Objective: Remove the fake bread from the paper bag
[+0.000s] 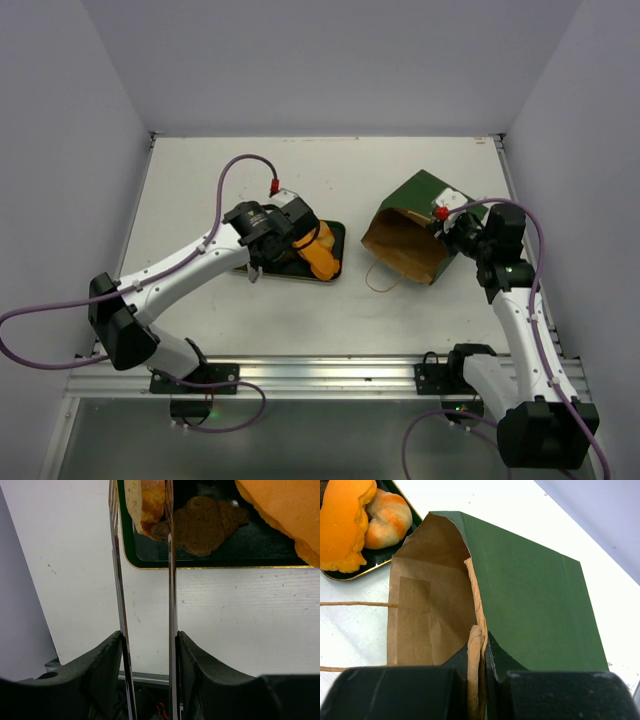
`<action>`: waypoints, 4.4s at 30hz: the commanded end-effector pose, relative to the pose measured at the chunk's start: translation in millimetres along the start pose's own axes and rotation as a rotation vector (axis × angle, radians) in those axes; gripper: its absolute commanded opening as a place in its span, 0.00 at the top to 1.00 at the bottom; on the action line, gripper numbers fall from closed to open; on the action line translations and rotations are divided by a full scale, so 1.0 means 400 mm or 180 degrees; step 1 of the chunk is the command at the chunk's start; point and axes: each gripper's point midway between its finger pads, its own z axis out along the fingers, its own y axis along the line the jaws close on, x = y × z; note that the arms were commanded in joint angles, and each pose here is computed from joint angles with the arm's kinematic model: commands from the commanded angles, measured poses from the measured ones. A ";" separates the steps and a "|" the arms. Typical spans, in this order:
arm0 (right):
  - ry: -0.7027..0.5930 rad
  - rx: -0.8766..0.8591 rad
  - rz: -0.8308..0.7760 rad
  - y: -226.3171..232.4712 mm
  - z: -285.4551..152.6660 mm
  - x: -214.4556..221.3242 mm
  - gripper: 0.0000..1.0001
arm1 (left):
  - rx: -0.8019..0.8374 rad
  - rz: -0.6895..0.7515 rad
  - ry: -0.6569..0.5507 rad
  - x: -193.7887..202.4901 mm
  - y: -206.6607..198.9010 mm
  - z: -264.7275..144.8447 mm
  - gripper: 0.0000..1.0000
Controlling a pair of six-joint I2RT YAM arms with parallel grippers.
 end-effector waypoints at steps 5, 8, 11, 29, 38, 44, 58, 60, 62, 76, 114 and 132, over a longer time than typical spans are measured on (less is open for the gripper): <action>-0.0084 0.0056 -0.0056 -0.013 0.000 -0.018 1.00 | 0.0250 -0.0296 -0.0320 -0.061 0.014 -0.082 0.54; -0.0083 0.0043 -0.0055 -0.012 0.002 -0.017 1.00 | 0.0391 -0.0396 -0.0431 -0.082 0.015 -0.117 0.57; -0.0070 0.0034 -0.0044 -0.012 0.004 -0.015 1.00 | 0.0654 -0.0563 -0.0598 -0.106 0.012 -0.161 0.59; 0.0059 0.0115 0.0031 -0.038 0.009 -0.002 1.00 | 0.4040 -0.1068 -0.1135 -0.081 -0.266 -0.426 0.61; 0.0129 0.0090 0.0022 -0.041 0.008 0.003 1.00 | 0.4777 -0.1192 -0.0941 -0.058 -0.368 -0.423 0.62; 0.0122 -0.0007 0.0027 -0.028 0.010 0.003 1.00 | 0.4984 -0.1502 -0.0780 -0.094 -0.450 -0.369 0.61; 0.0105 -0.0062 0.0039 -0.019 0.011 0.005 1.00 | 0.4548 -0.2297 -0.0570 -0.232 -0.579 -0.191 0.60; 0.0100 -0.0070 0.0035 -0.018 0.012 0.005 1.00 | 0.4516 -0.2514 -0.0509 -0.258 -0.605 -0.160 0.60; 0.0100 -0.0077 0.0028 -0.017 0.012 0.006 1.00 | 0.4460 -0.2710 -0.0403 -0.277 -0.637 -0.123 0.59; 0.0069 -0.0132 0.0035 -0.007 0.014 0.006 1.00 | 0.4195 -0.3605 -0.0265 -0.418 -0.738 -0.025 0.51; 0.0029 -0.0200 0.0028 0.005 0.014 0.004 1.00 | 0.3766 -0.3729 -0.0031 -0.428 -0.836 0.013 0.49; 0.0029 -0.0206 0.0021 0.007 0.013 0.005 1.00 | 0.3906 -0.3607 -0.0080 -0.426 -0.817 -0.034 0.49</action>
